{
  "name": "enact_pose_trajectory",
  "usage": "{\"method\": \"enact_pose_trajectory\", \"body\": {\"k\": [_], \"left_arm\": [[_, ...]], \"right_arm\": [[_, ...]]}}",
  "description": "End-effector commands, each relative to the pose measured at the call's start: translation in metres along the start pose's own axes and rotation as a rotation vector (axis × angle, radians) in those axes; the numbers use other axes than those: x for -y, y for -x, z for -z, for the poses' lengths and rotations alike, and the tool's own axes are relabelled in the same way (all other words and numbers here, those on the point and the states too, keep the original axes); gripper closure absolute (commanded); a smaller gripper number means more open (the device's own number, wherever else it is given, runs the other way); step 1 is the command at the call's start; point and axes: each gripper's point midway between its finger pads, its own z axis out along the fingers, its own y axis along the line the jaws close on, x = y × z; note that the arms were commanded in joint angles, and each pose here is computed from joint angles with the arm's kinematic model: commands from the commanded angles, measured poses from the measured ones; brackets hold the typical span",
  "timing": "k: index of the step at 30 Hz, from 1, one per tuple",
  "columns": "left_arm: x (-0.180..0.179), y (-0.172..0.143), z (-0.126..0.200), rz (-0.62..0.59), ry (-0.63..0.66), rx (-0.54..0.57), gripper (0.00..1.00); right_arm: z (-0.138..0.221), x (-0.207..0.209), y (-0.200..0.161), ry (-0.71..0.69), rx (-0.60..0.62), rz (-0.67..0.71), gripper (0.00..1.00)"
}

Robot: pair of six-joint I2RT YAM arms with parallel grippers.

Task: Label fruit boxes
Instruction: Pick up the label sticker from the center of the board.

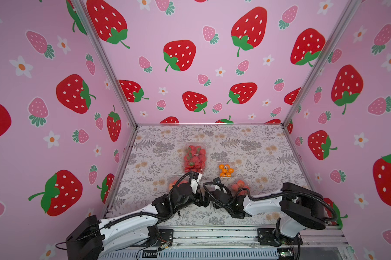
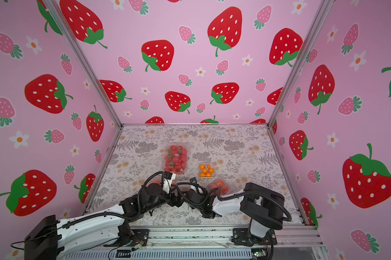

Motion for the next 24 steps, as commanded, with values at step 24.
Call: {"method": "enact_pose_trajectory", "body": {"k": [24], "left_arm": [[0.004, 0.013, -0.057, 0.134, -0.023, 0.010, 0.26]], "right_arm": [[0.043, 0.004, 0.018, 0.219, 0.143, 0.076, 0.56]]}}
